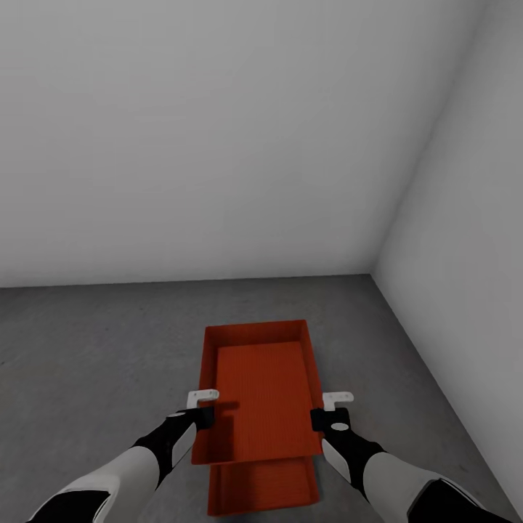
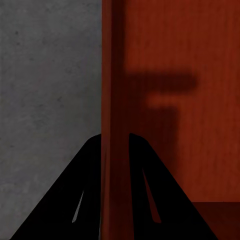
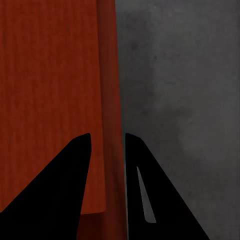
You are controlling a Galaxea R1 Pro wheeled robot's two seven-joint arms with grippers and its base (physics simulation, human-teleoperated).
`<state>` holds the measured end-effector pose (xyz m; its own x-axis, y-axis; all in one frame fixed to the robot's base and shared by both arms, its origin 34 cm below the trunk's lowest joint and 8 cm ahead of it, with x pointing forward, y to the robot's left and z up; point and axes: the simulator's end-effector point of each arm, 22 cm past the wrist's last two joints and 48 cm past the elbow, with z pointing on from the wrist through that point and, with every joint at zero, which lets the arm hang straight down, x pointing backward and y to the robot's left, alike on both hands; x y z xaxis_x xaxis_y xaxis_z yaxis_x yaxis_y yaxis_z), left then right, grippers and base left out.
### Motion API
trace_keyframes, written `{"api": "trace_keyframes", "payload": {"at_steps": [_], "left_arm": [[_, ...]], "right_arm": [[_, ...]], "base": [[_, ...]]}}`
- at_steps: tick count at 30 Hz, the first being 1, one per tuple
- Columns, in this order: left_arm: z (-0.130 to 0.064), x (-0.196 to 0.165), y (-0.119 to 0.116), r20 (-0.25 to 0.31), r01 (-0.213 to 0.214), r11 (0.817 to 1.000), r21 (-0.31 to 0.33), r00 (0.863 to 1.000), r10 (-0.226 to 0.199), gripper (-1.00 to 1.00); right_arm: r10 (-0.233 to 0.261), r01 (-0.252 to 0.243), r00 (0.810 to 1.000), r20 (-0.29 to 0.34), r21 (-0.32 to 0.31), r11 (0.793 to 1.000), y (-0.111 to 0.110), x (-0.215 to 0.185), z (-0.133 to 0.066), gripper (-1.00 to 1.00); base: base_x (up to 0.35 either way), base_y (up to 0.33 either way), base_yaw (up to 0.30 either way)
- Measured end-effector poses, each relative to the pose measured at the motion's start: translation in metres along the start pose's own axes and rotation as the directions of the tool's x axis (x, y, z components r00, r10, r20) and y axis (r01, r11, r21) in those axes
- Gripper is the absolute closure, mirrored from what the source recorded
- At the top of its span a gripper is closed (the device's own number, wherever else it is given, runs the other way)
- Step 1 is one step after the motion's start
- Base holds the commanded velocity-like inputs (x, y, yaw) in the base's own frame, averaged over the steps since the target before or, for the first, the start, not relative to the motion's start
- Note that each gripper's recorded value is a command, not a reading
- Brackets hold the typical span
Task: Move the two storage containers from the living room to the garage. In the garage, place one container on the floor and stack the other container on top of it (either order is fine).
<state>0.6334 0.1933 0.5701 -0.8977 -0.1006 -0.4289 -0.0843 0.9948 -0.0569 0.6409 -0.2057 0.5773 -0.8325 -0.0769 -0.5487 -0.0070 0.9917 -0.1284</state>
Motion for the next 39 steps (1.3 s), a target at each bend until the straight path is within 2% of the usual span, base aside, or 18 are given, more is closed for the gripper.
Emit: {"api": "trace_keyframes", "payload": {"at_steps": [9, 17, 39], "left_arm": [[0.012, 0.004, 0.001, 0.000, -0.002, 1.000, 0.000, 1.000, 0.002, 1.00], [0.012, 0.005, 0.002, 0.001, 0.000, 1.000, 0.000, 1.000, 0.000, 1.00], [0.042, 0.018, 0.004, 0.002, -0.001, 1.000, 0.000, 1.000, 0.001, 1.00]], "right_arm": [[0.003, -0.003, 1.000, 0.000, 0.000, 1.000, 0.002, 0.007, 0.011, 1.00], [0.001, -0.001, 1.000, 0.001, 0.000, 1.000, 0.003, 0.007, 0.011, 1.00], [0.003, -0.003, 1.000, 0.003, -0.001, 1.000, 0.007, 0.024, 0.038, 1.00]], "base": [[0.000, 0.000, 0.000], [0.000, 0.000, 0.000], [0.000, 0.000, 0.000]]}}
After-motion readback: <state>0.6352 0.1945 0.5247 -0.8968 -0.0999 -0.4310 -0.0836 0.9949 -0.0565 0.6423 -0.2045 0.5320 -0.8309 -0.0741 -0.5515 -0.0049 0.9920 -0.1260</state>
